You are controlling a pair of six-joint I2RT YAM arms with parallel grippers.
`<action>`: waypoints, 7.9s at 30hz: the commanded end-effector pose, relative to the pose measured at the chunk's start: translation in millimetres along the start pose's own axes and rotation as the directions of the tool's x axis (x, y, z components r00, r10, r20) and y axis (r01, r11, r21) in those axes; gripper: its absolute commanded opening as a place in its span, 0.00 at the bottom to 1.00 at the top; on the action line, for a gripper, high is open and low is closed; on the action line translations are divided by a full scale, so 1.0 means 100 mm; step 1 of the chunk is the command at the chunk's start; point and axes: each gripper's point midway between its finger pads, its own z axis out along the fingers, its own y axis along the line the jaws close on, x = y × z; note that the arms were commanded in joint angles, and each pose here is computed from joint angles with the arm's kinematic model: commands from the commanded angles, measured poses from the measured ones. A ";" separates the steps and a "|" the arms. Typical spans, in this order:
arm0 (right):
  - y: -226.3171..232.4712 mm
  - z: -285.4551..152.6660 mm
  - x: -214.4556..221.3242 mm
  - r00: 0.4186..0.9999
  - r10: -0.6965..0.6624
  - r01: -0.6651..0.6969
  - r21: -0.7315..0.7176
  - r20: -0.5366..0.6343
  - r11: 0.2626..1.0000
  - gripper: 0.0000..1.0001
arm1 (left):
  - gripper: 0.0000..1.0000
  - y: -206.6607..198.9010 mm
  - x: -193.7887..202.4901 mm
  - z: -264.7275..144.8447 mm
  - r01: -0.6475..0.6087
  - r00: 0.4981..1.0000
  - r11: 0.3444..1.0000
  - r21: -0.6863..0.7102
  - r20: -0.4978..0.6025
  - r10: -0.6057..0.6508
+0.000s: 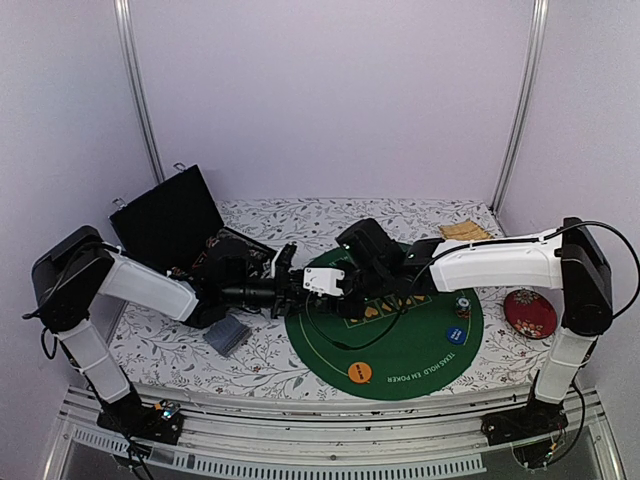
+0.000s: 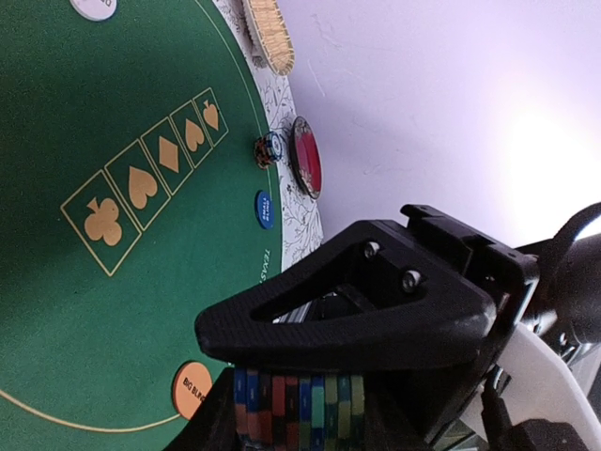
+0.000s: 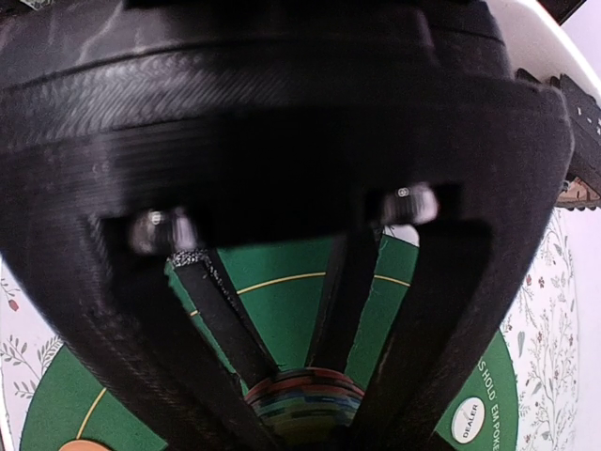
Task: Distribute texas hold em gaming equipment
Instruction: Pass from the left arm to the right, then place the poker chips pile in the big blind area, then move the poker card to the center of the board, then pick up the poker card from the center of the board.
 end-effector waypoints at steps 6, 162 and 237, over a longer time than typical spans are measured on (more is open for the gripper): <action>0.06 0.01 -0.03 0.999 0.021 -0.023 -0.049 -0.035 0.999 0.03 | 0.06 0.00 -0.01 0.02 0.042 0.999 0.995 0.093 -0.009 -0.041; -0.86 -1.12 0.09 0.756 0.581 -0.591 -0.065 0.300 0.804 0.99 | 0.98 1.39 0.17 -1.85 -0.398 0.916 0.183 -0.899 -0.400 0.026; -0.88 -0.67 0.00 0.538 0.832 -0.758 -0.353 0.139 0.549 0.99 | 0.53 1.12 0.53 -1.13 -0.694 0.712 0.303 -0.653 -0.686 0.150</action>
